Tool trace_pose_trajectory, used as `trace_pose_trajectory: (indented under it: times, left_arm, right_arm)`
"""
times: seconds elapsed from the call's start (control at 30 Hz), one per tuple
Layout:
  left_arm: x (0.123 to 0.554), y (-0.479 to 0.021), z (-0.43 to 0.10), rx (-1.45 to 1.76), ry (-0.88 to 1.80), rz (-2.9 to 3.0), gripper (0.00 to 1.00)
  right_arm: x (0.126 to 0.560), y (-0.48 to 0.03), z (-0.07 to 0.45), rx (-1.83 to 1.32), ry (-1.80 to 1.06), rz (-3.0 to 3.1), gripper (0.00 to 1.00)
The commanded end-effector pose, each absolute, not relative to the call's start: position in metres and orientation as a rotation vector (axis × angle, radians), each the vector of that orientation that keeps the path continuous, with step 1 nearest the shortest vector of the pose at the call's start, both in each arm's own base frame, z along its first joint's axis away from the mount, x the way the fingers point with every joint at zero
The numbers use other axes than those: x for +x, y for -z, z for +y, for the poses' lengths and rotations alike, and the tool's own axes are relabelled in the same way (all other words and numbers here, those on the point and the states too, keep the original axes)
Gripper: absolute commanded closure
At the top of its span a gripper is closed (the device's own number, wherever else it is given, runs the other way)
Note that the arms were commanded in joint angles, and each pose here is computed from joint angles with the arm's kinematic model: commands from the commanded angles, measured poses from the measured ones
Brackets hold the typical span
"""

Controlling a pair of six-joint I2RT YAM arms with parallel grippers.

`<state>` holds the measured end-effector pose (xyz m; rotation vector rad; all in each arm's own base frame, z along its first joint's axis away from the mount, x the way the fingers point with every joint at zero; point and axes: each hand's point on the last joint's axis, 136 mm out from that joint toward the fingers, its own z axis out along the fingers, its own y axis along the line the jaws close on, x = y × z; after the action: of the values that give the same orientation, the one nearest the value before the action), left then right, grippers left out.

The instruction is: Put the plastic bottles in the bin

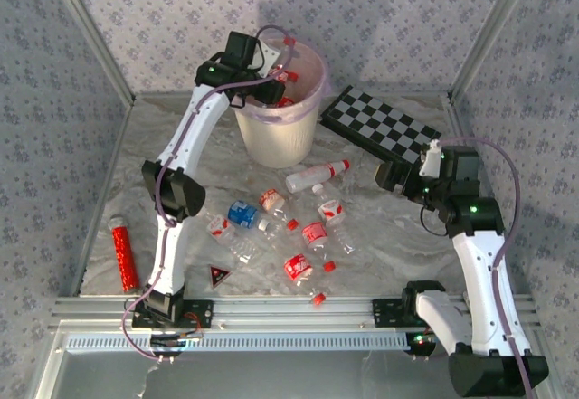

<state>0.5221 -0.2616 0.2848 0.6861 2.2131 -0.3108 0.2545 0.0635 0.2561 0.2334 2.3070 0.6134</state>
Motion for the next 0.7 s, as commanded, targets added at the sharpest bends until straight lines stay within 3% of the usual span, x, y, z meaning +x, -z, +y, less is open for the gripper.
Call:
trace_pose_trajectory:
  times: [0.0,0.17,0.43,0.67]
  left_arm:
    - [0.517,-0.305,-0.264,0.704,0.355,2.164,0.24]
    - [0.514,-0.322,-0.266,0.702,0.379,2.123,0.10]
    - [0.505,-0.351,-0.270,0.675,0.447,2.063,0.08]
    - [0.508,-0.352,-0.280,0.645,0.515,2.055,0.32]
  right_arm:
    - [0.250,-0.246,0.062,0.225,-0.595,2.334,0.03]
    - [0.251,-0.234,0.062,0.222,-0.593,2.359,0.03]
    - [0.250,-0.226,0.062,0.218,-0.590,2.381,0.02]
    - [0.241,-0.193,0.078,0.131,-0.534,2.512,0.04]
